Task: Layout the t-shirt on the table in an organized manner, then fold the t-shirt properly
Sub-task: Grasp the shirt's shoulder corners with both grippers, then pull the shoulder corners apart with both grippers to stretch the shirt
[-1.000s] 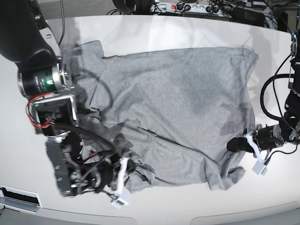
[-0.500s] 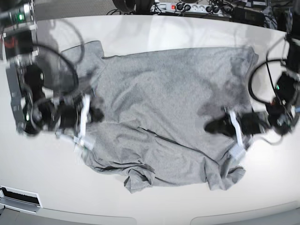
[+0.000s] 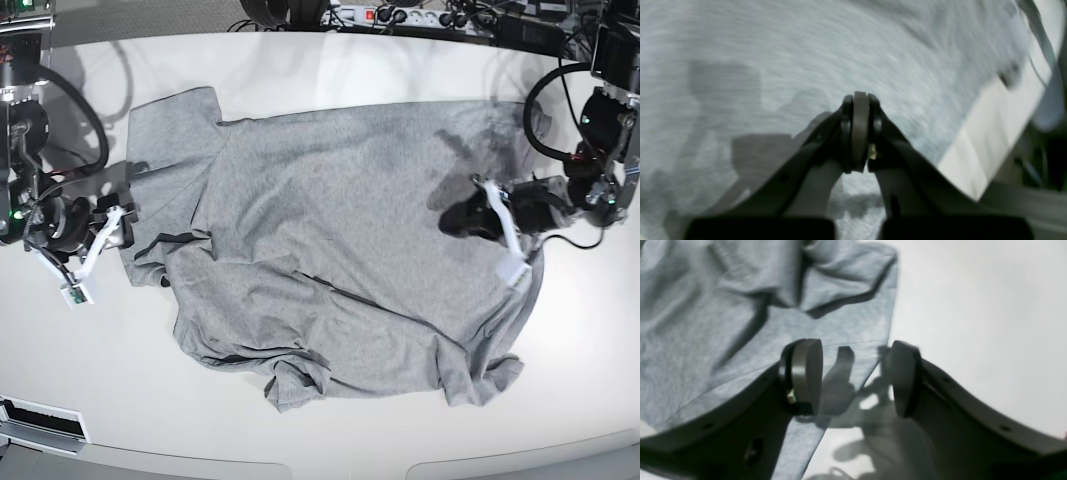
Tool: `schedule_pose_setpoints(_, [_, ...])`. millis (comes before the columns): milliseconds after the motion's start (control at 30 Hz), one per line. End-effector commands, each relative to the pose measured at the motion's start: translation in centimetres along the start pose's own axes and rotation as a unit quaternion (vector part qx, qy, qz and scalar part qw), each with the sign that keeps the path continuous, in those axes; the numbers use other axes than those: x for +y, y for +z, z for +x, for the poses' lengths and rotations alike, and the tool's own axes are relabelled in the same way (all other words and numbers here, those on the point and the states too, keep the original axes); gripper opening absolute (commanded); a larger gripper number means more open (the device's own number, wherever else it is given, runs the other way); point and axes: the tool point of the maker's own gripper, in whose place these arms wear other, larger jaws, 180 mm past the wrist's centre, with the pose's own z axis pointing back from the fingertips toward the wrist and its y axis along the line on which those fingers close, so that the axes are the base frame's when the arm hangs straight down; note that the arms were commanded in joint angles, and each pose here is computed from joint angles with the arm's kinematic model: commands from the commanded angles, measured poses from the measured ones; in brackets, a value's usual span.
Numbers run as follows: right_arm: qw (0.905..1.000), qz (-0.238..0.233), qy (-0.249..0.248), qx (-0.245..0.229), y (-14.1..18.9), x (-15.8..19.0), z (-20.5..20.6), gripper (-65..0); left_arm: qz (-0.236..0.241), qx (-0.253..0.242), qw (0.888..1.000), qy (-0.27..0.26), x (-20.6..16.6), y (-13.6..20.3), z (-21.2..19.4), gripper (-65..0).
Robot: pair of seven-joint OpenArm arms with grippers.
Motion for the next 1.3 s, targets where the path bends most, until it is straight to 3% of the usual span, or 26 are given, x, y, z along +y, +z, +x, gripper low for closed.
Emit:
schedule_pose_setpoints(0, [0.9999, -0.001, -0.007, -0.009, 0.3, -1.1, 0.5, -30.5, 0.000, -0.024, 1.000, 0.002, 0.2, 0.8, 1.0, -65.0])
schedule_pose_setpoints(233, [0.9948, 0.062, -0.081, 0.003, -2.5, -1.1, -2.9, -29.1, 0.033, -0.034, 0.998, 0.049, 1.8, 3.0, -1.6, -65.0])
schedule_pose_setpoints(533, [0.9916, 0.078, -0.100, -0.024, -3.7, -1.3, -2.1, -27.4, 0.085, -0.103, 0.985, 0.113, 4.8, 7.9, -1.8, -65.0])
schedule_pose_setpoints(600, [0.9914, 0.093, -0.087, -0.030, -3.7, -0.6, -1.6, -32.0, 0.100, -0.110, 0.982, 0.117, 5.7, 9.1, -1.6, -65.0])
schedule_pose_setpoints(700, [0.9904, 0.110, -0.077, -0.033, -3.8, 0.3, -1.5, -46.5, 0.126, -0.123, 0.976, 0.126, 7.0, 11.0, -1.5, -65.0])
schedule_pose_setpoints(833, [0.9888, 0.135, -0.059, -0.026, -3.9, 1.7, -1.7, -64.7, 0.190, -0.147, 0.955, 0.174, 9.4, 14.5, -2.7, -37.3])
schedule_pose_setpoints(900, [0.9887, 0.136, -0.058, -0.026, -3.9, 1.7, -1.7, -65.0, 0.227, -0.154, 0.938, 0.213, 10.5, 15.9, -4.2, -26.8])
schedule_pose_setpoints(967, [0.9888, 0.135, -0.057, -0.028, -3.9, 1.6, -1.4, -65.0, 0.245, -0.146, 0.928, 0.238, 10.7, 16.4, -6.2, -24.8])
schedule_pose_setpoints(1133, [0.9888, 0.135, -0.055, -0.034, -3.8, 1.5, -0.8, -65.0, 0.229, -0.114, 0.932, 0.256, 8.6, 15.3, -10.1, -24.8])
schedule_pose_setpoints(1267, [0.9889, 0.136, -0.055, -0.026, -3.8, 1.6, -1.1, -65.0, 0.223, -0.109, 0.929, 0.275, 7.5, 14.6, -11.8, -24.8])
